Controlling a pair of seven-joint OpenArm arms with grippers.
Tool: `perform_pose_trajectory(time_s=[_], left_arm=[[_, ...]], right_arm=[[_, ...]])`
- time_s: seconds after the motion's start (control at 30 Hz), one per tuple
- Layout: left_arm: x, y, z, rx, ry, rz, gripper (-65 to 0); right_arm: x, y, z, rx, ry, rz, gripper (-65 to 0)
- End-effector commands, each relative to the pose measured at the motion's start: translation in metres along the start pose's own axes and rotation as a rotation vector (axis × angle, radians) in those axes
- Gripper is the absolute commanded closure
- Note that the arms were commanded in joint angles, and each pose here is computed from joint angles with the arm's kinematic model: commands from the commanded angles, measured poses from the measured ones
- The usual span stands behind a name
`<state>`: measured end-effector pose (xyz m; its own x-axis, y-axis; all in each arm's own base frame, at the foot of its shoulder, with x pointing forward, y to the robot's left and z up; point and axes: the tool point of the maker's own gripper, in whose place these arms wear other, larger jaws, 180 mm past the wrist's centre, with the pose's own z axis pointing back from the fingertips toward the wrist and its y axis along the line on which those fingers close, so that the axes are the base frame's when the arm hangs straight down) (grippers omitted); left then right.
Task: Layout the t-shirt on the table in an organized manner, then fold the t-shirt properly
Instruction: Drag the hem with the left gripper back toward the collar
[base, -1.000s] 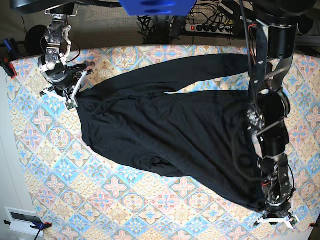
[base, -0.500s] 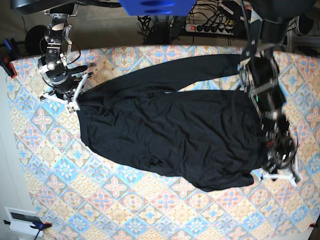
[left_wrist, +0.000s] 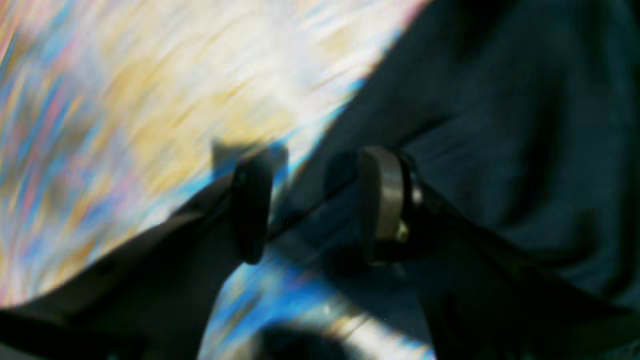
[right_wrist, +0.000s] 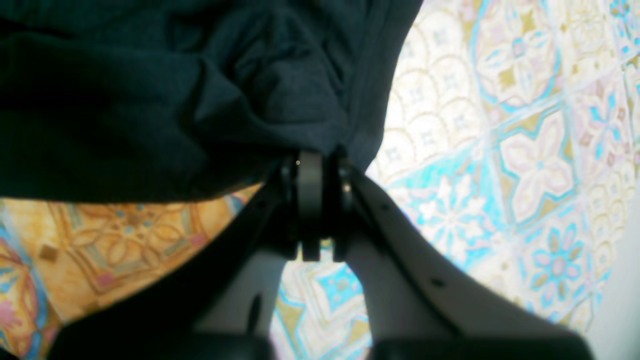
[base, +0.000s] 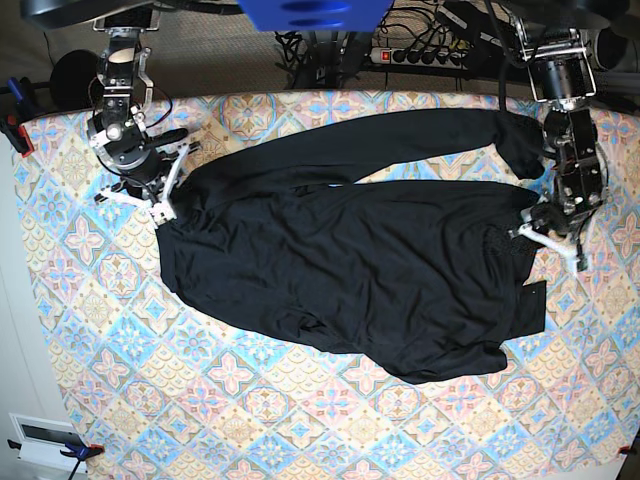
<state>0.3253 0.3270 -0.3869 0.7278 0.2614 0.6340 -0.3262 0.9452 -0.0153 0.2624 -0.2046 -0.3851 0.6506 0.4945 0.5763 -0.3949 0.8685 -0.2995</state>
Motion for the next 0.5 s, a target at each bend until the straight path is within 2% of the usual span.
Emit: perform_pose_trajectory(time_s=[0.0,0.2,0.47], left_arm=[[0.016,0.004,0.002,0.011,-0.05,-0.019,-27.7],[0.0,0.01,-0.011,0.027,-0.007,-0.013,-27.7],[-0.022,-0.009,-0.02,-0.001,0.061,-0.117,-27.7]], right_arm=[[0.011,-0.007,0.003,-0.017,-0.039,0.01,0.0],[0.012,-0.005,0.003,-0.014,-0.041,0.013,0.0],[0.013,-0.005,0.003,-0.014,-0.043,0.012,0.0]])
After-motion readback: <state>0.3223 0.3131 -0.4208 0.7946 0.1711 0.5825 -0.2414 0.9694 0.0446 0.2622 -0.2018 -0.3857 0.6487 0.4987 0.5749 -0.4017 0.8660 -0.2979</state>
